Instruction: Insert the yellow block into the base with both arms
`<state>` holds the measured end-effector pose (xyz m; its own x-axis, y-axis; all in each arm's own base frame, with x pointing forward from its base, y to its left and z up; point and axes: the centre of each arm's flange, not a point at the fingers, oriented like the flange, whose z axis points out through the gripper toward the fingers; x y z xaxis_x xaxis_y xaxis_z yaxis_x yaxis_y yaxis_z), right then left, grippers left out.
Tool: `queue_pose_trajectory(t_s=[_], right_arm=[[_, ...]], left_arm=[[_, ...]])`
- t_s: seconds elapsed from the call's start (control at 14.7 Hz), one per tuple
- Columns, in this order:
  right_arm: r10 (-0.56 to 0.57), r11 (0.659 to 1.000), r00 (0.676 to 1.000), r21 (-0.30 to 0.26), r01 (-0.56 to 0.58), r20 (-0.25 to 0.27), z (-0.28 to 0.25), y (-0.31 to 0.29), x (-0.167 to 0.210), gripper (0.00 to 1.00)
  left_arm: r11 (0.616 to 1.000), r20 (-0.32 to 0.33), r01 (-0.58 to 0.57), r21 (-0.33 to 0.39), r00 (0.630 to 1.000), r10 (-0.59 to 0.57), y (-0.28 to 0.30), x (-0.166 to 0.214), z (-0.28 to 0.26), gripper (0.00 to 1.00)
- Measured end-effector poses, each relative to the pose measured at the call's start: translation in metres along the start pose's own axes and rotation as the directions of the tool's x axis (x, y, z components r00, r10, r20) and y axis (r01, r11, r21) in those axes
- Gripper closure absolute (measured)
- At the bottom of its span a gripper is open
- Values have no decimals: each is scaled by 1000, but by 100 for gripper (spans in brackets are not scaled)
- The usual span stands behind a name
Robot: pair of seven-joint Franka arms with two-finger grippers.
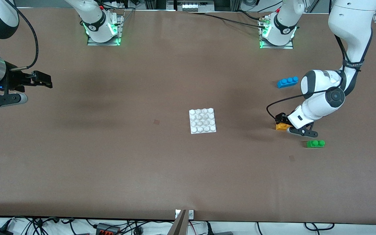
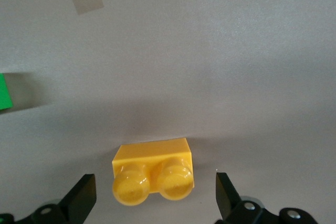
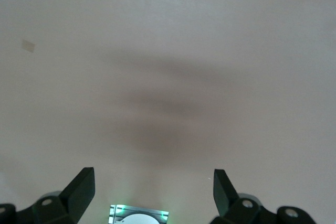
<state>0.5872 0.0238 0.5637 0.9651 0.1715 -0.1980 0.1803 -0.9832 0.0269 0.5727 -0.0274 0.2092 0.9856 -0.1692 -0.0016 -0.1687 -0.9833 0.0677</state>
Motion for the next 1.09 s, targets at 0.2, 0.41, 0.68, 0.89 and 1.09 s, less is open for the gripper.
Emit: queue_pose_trajectory(t_s=[0.2,0.41,0.68,0.89,1.09], right_arm=[[26,1000,993,14,-24,-115,2,5,-17,0],[86,995,981,57,-77,-177,11,27,-41,0],[164,985,971,76,-153,-172,-18,70,-72,0],[169,984,975,81,-158,-143,-21,73,-75,0],[159,986,979,80,-150,-129,-17,68,-70,0]], left_arm=[[1000,2,0,-1,1000,0,0,0,2,0],[1000,-1,1,-1,1000,-1,0,0,7,0],[1000,4,1,-2,1000,-1,0,0,12,0],[1000,-5,1,-1,1000,-1,-1,1,13,0],[1000,-4,1,-1,1000,-1,-1,0,17,0]])
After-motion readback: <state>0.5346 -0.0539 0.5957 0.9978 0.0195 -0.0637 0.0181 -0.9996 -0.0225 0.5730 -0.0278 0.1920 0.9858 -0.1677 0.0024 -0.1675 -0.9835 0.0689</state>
